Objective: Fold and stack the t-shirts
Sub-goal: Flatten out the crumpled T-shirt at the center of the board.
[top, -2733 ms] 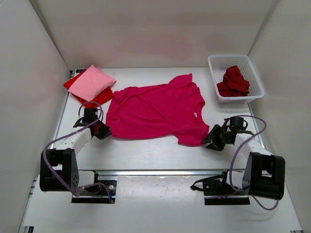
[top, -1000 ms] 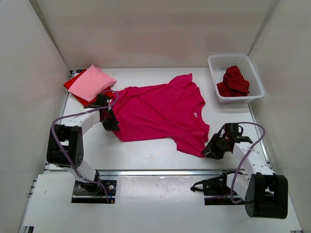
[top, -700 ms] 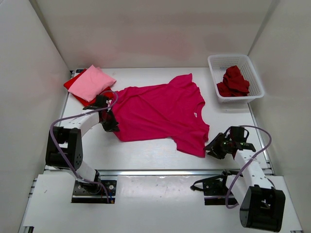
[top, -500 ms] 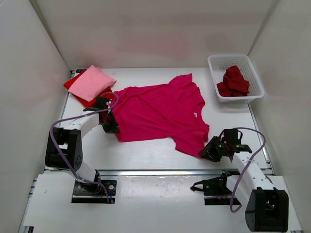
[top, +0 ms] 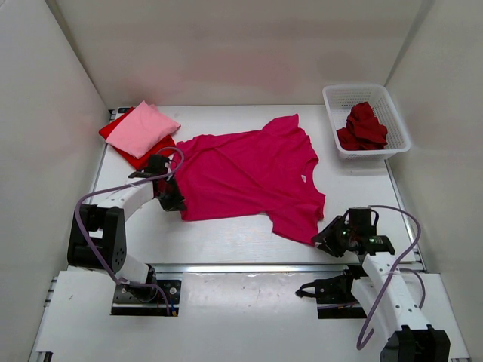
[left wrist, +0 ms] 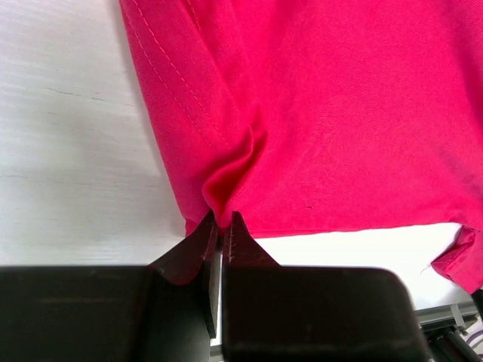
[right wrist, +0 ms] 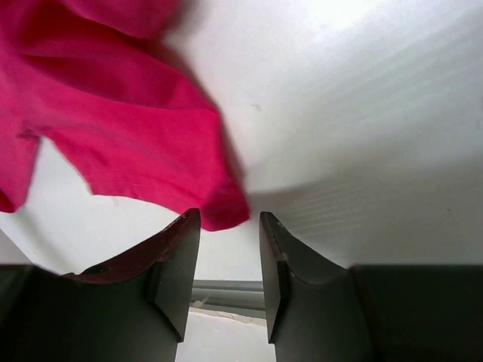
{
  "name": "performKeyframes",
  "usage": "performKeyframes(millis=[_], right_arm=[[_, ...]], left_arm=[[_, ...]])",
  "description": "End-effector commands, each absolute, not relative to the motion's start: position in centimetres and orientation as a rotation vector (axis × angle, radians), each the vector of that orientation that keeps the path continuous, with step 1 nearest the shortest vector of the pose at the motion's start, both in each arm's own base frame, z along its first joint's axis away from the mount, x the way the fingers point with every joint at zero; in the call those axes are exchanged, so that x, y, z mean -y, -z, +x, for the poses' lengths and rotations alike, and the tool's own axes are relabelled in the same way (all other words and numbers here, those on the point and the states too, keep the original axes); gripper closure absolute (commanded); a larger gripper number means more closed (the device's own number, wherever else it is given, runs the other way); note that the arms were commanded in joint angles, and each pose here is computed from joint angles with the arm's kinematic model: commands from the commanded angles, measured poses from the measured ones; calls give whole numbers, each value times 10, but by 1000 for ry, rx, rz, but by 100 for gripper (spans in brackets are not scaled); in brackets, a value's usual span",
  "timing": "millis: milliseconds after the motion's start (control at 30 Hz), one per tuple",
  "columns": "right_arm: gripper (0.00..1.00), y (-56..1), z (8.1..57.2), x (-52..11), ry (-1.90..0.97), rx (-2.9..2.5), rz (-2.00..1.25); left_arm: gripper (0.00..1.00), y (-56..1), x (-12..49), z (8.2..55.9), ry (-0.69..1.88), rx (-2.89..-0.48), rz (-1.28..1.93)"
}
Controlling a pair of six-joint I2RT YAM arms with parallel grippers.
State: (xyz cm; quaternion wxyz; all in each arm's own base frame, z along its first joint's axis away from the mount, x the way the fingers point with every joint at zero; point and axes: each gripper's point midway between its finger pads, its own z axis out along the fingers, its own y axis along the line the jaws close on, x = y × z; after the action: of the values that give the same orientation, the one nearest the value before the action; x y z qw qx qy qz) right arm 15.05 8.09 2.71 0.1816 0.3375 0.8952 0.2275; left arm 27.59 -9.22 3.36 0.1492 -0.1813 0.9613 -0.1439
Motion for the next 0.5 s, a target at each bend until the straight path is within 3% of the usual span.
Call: performKeyframes(millis=[0, 200, 300, 467], right_arm=[[66, -10, 140, -82, -643, -2581, 1026], [72, -1, 141, -86, -682, -2593, 1022], [85, 2, 146, -91, -730, -2567, 1037], [98, -6, 158, -83, -669, -2559, 976]], left_arm=[[100, -44, 99, 278, 462, -2724, -490], [100, -41, 100, 274, 456, -2733, -479], [100, -38, 97, 269, 441, -2734, -480], [100, -36, 94, 263, 428, -2732, -507]])
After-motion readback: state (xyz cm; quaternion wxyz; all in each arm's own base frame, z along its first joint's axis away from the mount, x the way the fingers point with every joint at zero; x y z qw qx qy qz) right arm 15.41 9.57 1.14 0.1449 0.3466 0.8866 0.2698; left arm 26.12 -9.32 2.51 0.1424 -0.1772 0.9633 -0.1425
